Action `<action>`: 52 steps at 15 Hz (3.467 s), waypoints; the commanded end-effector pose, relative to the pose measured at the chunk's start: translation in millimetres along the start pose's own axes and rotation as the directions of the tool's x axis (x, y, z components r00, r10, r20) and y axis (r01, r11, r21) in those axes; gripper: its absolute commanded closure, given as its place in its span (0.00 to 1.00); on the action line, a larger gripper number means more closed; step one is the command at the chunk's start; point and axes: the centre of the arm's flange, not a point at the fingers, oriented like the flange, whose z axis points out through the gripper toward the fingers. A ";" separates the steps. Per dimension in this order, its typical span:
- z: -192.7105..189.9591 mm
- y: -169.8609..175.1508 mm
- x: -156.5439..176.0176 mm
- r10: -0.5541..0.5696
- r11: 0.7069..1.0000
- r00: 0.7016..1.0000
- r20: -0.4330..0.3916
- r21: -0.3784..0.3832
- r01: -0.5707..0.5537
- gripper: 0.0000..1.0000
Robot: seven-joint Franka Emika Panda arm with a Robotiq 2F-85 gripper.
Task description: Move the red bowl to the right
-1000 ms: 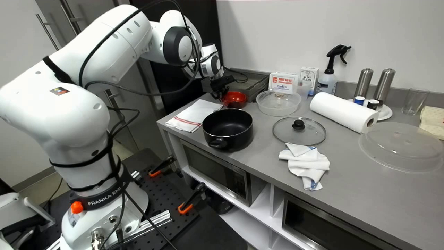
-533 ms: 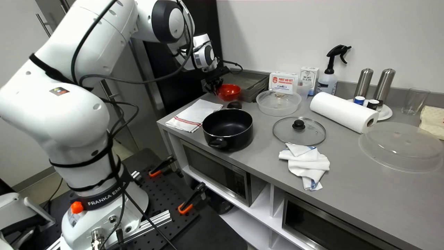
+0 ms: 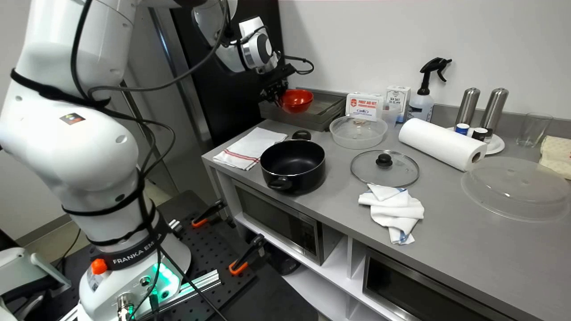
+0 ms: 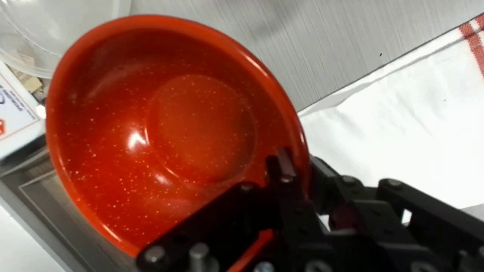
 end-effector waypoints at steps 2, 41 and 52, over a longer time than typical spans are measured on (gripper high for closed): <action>-55.8 15.3 -61.9 0.100 0.993 0.995 -0.015 -0.061 -0.100 0.98; 36.9 214.7 -548.2 0.985 0.130 0.102 0.139 -0.211 -0.969 0.98; 93.9 261.7 -566.7 0.980 0.117 0.054 0.191 -0.337 -0.934 0.98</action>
